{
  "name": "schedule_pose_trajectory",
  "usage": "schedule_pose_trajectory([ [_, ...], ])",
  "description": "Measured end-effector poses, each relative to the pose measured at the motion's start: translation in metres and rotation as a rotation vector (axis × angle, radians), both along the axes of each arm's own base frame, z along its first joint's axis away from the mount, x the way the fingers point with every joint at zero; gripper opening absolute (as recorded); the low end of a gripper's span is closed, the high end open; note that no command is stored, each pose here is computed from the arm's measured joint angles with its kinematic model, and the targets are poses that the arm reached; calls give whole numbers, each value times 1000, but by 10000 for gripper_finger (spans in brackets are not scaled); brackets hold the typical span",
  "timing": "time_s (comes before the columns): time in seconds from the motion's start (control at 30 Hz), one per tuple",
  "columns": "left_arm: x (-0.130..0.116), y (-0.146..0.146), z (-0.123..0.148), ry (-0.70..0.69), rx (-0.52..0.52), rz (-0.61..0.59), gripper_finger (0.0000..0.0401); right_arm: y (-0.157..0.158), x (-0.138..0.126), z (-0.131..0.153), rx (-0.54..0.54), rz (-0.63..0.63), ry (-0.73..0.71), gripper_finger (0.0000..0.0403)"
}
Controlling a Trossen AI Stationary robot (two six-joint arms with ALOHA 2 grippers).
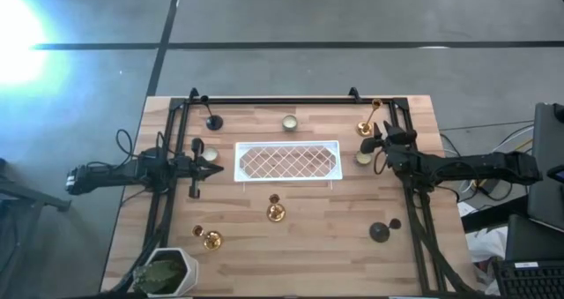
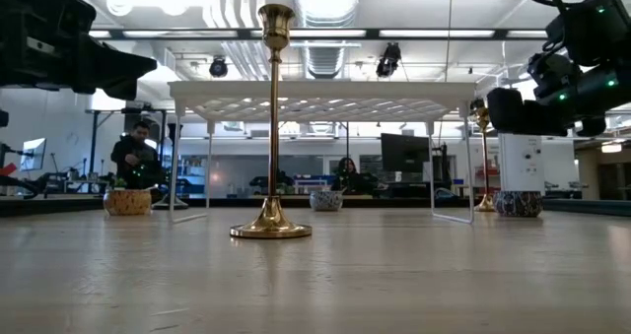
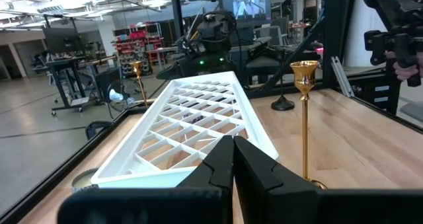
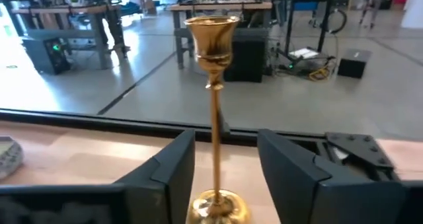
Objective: Pick & Place candle stick holders
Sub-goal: Put the top golden candle holder on the shelf
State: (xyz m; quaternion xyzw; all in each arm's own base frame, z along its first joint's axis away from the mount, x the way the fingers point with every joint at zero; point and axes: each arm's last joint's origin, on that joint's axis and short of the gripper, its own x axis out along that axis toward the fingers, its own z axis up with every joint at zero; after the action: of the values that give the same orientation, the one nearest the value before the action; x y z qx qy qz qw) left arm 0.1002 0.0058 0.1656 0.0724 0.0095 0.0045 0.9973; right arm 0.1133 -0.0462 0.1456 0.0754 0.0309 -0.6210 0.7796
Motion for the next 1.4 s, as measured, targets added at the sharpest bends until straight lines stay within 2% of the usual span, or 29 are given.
schedule_pose_trajectory([
  [0.27,0,0,0,0,0,0,14,-15,2,-5,40,-21,4,195],
  [0.37,0,0,0,0,0,0,14,-20,3,-5,33,-28,46,199],
  [0.63,0,0,0,0,0,0,14,-29,5,-9,30,-44,105,199],
  [0.8,0,0,0,0,0,0,14,-34,10,-9,36,11,80,199],
  [0.97,0,0,0,0,0,0,14,-40,10,-12,38,-21,83,198],
  [1.13,0,0,0,0,0,0,14,-47,12,-15,45,0,65,198],
  [1.4,0,0,0,0,0,0,14,-66,30,-5,44,-17,147,181],
])
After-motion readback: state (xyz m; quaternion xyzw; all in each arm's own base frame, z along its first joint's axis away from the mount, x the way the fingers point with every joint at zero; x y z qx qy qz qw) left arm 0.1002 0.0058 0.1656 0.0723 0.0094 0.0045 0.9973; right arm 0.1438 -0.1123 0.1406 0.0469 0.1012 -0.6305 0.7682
